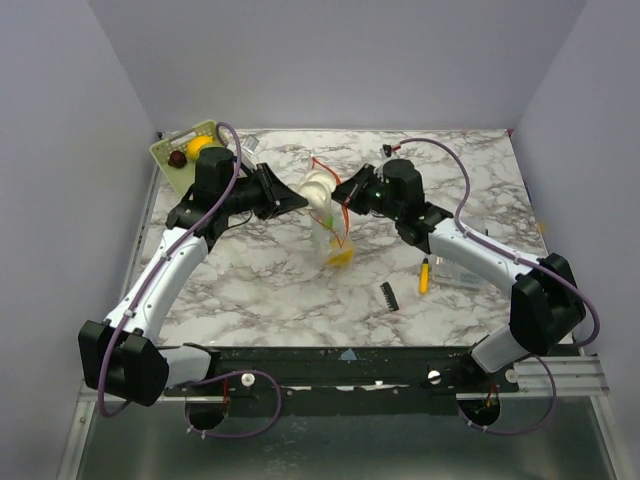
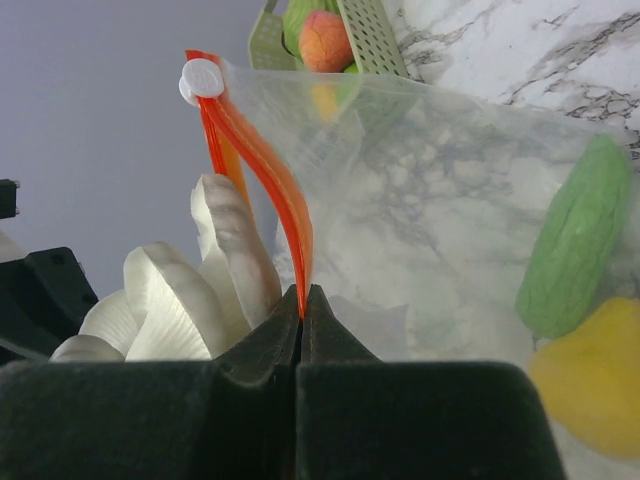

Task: Place the food in the zip-top bag and seal the zipper
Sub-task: Place the fake vegetable in the zipper food storage bag.

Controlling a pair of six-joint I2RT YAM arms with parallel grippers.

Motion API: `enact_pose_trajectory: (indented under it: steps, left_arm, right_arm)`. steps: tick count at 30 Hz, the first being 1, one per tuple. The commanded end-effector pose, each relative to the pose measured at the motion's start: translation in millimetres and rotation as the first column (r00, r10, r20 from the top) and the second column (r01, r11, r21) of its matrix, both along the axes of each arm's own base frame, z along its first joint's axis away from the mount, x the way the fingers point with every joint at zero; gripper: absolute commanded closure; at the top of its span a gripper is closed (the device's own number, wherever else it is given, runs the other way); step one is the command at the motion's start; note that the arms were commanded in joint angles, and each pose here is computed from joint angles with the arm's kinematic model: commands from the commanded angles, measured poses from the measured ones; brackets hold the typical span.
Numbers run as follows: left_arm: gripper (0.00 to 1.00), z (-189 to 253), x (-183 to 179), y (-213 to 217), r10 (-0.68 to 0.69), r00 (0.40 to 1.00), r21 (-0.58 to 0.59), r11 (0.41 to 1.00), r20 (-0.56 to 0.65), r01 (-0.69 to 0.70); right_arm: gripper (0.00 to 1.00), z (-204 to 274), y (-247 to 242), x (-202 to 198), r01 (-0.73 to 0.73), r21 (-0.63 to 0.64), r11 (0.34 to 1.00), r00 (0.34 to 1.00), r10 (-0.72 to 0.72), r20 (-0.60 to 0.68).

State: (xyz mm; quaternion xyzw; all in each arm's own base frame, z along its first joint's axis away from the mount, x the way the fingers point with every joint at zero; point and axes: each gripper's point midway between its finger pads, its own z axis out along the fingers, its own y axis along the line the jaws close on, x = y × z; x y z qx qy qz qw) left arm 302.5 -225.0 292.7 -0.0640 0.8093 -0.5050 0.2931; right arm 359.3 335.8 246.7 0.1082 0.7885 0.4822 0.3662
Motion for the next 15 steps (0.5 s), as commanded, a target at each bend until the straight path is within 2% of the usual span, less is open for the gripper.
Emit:
enact_pose_trajectory:
  steps: [1, 7, 10, 15]
  left_arm:
    - [1.0, -27, 12, 10, 0.114, 0.989, 0.113, 0.988, -0.095, -0.103]
    - [1.0, -34, 14, 4, 0.164, 0.978, 0.173, 0.975, -0.13, -0.141]
    - [1.0, -43, 12, 2, 0.174, 0.973, 0.213, 0.967, -0.149, -0.141]
    - [1.0, -68, -1, 3, 0.166, 0.97, 0.273, 0.955, -0.179, -0.113]
  right_arm:
    - [0.99, 43, 6, -11, -0.064, 0.126, 0.99, 0.991, 0.047, 0.127]
    - [0.99, 44, 11, -16, -0.12, 0.12, 0.985, 0.972, 0.092, 0.218]
    - [0.99, 37, 4, -10, -0.067, 0.071, 0.995, 0.97, 0.049, 0.24]
    - [0.99, 40, -6, 1, 0.018, 0.07, 0.997, 0.971, -0.034, 0.235]
